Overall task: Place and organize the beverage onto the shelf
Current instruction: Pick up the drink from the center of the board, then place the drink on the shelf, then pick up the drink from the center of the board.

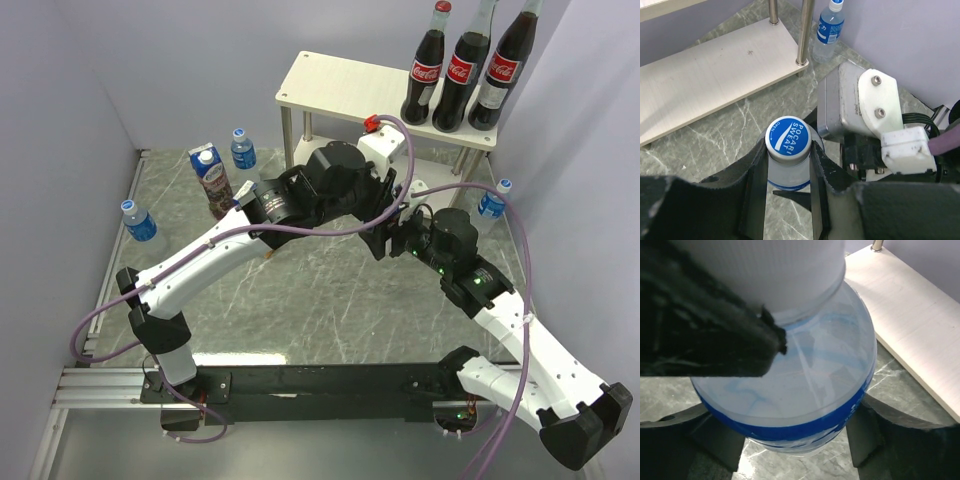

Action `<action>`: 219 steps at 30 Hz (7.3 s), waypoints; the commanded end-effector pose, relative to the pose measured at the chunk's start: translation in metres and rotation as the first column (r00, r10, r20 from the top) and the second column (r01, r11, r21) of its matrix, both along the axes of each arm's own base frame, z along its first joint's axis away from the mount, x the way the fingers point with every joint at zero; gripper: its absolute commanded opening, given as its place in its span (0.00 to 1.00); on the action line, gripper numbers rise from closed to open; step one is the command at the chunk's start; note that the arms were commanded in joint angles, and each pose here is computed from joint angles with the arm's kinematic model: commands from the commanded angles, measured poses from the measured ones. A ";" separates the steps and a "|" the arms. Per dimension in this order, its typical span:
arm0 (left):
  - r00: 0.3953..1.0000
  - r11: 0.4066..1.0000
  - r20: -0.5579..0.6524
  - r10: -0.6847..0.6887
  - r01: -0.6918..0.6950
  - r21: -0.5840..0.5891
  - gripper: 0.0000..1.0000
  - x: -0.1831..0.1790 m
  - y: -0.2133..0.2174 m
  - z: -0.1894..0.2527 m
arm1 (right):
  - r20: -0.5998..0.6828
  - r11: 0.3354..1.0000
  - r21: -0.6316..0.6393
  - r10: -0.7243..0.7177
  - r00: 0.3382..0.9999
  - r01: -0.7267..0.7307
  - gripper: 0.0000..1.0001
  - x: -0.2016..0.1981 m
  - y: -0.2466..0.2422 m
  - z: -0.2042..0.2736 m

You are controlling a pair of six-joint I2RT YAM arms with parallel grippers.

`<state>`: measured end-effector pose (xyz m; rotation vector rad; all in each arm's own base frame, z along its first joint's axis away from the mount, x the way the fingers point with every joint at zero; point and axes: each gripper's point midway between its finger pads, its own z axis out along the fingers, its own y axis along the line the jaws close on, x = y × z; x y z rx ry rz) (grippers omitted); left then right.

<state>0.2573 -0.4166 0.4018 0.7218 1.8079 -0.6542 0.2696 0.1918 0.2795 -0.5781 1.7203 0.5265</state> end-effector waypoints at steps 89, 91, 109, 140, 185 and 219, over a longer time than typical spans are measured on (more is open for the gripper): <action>0.852 0.868 0.176 0.493 -0.466 -0.174 0.82 -0.031 0.230 -0.057 | 0.294 0.713 0.222 -0.700 0.651 0.665 0.20 0.236 -0.180 -0.007; 0.851 0.867 0.176 0.494 -0.467 -0.175 0.82 -0.031 0.231 -0.057 | 0.285 0.709 0.220 -0.704 0.651 0.670 0.23 0.238 -0.182 -0.009; 0.855 0.868 0.168 0.491 -0.461 -0.186 0.82 -0.032 0.230 -0.056 | 0.228 0.670 0.178 -0.740 0.633 0.720 0.65 0.245 -0.193 -0.029; 0.869 0.871 0.146 0.473 -0.436 -0.225 0.81 -0.038 0.231 -0.046 | 0.184 0.679 0.206 -0.735 0.653 0.705 0.80 0.223 -0.192 -0.020; 0.907 0.889 0.112 0.405 -0.362 -0.282 0.85 0.036 0.212 -0.001 | 0.206 0.914 -0.047 -0.386 0.899 0.403 0.81 0.115 -0.147 -0.024; 0.730 0.739 -0.158 0.665 -0.674 -0.006 0.78 0.316 0.306 -0.089 | -0.046 0.953 0.033 0.304 0.952 -0.303 0.80 -0.048 -0.047 -0.028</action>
